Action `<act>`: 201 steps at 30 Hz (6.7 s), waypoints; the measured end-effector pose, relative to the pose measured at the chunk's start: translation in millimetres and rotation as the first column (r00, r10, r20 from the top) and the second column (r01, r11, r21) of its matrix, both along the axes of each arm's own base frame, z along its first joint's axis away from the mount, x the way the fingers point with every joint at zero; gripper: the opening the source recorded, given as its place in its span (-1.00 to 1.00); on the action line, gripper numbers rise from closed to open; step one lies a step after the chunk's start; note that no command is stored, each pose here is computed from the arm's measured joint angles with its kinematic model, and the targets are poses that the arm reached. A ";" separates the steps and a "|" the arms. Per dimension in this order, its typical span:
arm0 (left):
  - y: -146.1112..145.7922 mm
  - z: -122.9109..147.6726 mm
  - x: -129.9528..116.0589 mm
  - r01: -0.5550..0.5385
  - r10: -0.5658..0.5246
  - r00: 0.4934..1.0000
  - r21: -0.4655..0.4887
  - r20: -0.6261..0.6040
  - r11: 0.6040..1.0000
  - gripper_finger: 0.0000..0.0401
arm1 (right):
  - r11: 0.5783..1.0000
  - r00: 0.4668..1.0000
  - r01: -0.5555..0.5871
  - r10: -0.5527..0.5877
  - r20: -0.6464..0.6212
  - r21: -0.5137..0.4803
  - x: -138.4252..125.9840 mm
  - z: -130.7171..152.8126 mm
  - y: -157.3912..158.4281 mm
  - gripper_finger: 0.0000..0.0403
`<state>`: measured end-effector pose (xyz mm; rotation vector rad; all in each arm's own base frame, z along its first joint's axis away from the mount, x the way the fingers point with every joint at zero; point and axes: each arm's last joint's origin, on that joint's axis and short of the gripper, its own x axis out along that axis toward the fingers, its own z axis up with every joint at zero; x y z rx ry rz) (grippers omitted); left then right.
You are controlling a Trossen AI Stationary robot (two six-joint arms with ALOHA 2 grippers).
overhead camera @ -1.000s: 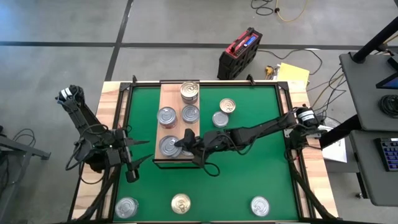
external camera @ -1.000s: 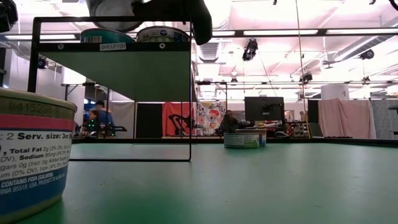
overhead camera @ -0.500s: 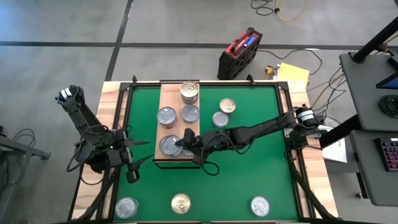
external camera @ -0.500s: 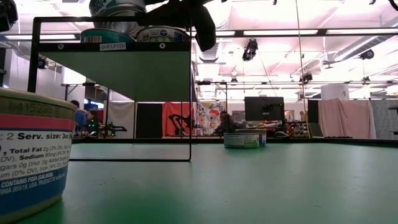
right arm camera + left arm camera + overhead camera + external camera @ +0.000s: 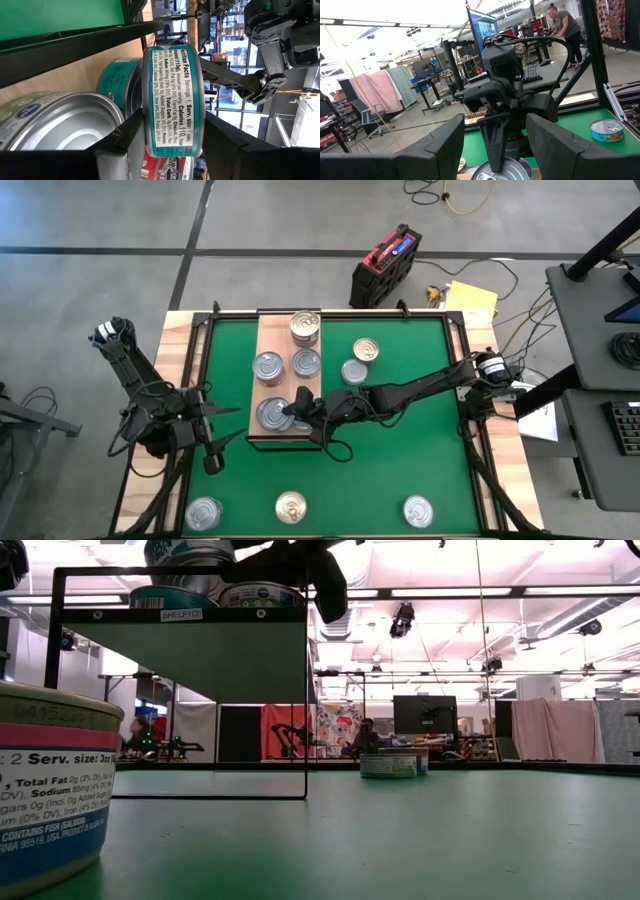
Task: Stack canned seafood by type on shelf
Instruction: Stack the green and blue tuna can on top of the green and blue tuna can on the shelf
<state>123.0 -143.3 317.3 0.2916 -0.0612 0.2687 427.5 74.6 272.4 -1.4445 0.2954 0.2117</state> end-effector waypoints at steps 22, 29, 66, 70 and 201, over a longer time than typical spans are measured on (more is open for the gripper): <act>-0.3 -1.0 0.2 0.002 -0.002 1.000 -0.012 -0.001 1.000 -0.02 | 1.000 1.000 0.000 0.000 0.001 0.005 0.0 0.1 0.2 0.04; -0.4 -1.4 0.3 0.002 -0.002 1.000 -0.012 -0.002 1.000 -0.02 | 1.000 1.000 0.002 -0.003 0.011 0.007 0.5 1.0 -0.8 0.08; -22.9 -34.9 6.1 -0.223 0.222 0.974 -0.239 -0.034 0.945 -0.73 | 1.000 0.999 0.014 -0.014 0.038 0.011 2.0 3.6 -5.4 -0.25; -27.4 -45.6 4.7 -0.221 0.222 0.975 -0.266 -0.028 0.938 -0.97 | 1.000 0.999 0.014 -0.014 0.038 0.011 2.0 3.6 -5.3 -0.27; 45.9 -111.6 -0.1 -0.088 -0.034 0.938 -0.333 -0.344 0.939 -1.00 | 0.977 0.998 0.057 -0.063 0.021 0.205 3.9 0.3 -11.4 0.25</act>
